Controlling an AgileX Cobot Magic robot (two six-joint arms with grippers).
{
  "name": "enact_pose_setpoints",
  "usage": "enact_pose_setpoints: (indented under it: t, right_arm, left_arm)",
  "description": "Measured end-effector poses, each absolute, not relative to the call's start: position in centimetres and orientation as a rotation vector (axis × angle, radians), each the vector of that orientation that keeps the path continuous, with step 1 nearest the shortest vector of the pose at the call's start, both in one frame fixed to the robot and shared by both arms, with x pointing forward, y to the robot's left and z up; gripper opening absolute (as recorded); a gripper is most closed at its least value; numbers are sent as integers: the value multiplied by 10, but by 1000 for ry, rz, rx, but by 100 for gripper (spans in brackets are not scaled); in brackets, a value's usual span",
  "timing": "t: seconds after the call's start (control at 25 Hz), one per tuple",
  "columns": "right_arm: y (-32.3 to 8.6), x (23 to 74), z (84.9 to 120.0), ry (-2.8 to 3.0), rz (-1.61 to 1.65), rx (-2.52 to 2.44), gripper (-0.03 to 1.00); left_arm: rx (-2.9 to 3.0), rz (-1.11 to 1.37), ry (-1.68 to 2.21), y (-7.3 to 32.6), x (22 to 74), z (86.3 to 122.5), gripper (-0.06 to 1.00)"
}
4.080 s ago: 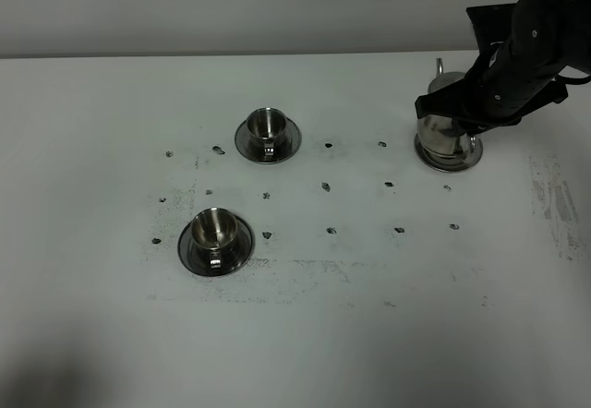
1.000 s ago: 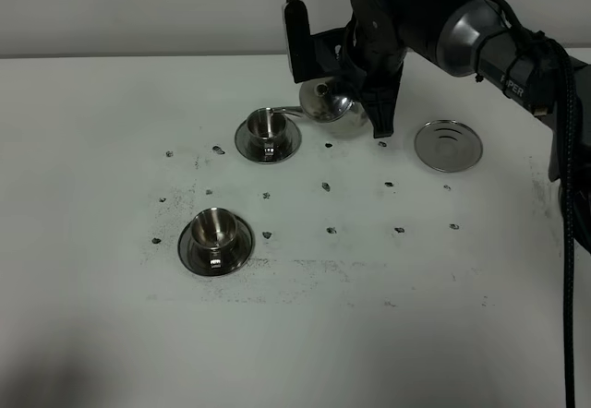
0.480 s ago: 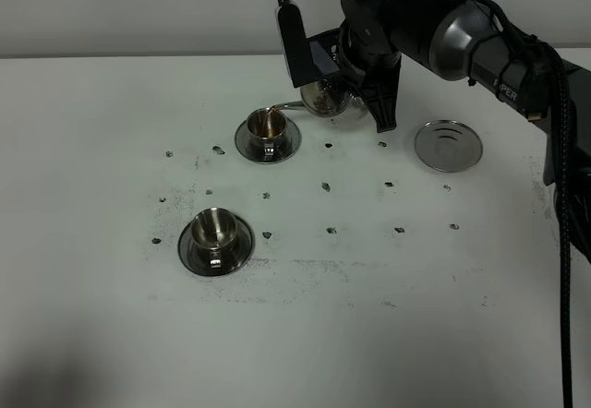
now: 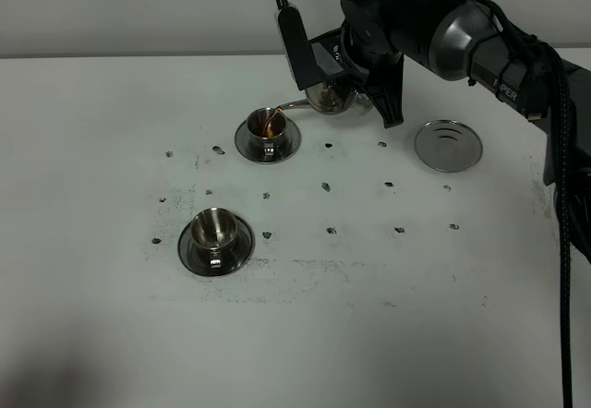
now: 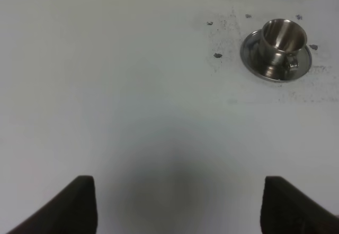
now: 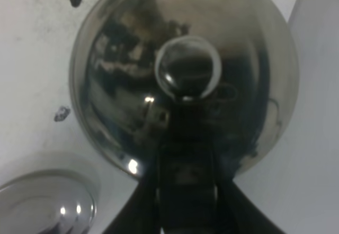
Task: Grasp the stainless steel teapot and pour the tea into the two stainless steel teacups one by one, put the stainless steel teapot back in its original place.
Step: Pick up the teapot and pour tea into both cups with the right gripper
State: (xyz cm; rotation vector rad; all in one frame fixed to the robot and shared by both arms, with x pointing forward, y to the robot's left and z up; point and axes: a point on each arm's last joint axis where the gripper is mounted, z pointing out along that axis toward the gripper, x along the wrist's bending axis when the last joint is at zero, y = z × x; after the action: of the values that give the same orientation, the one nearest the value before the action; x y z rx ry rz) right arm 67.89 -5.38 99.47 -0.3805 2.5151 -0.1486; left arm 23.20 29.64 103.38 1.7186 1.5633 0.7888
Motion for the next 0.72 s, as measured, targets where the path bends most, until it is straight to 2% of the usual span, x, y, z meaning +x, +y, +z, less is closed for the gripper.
enact_pose_setpoints:
  t: [0.72]
  right_arm:
    - [-43, 678, 982, 2487, -225, -463, 20]
  left_arm:
    - [1719, 789, 1563, 296, 232, 1034, 63]
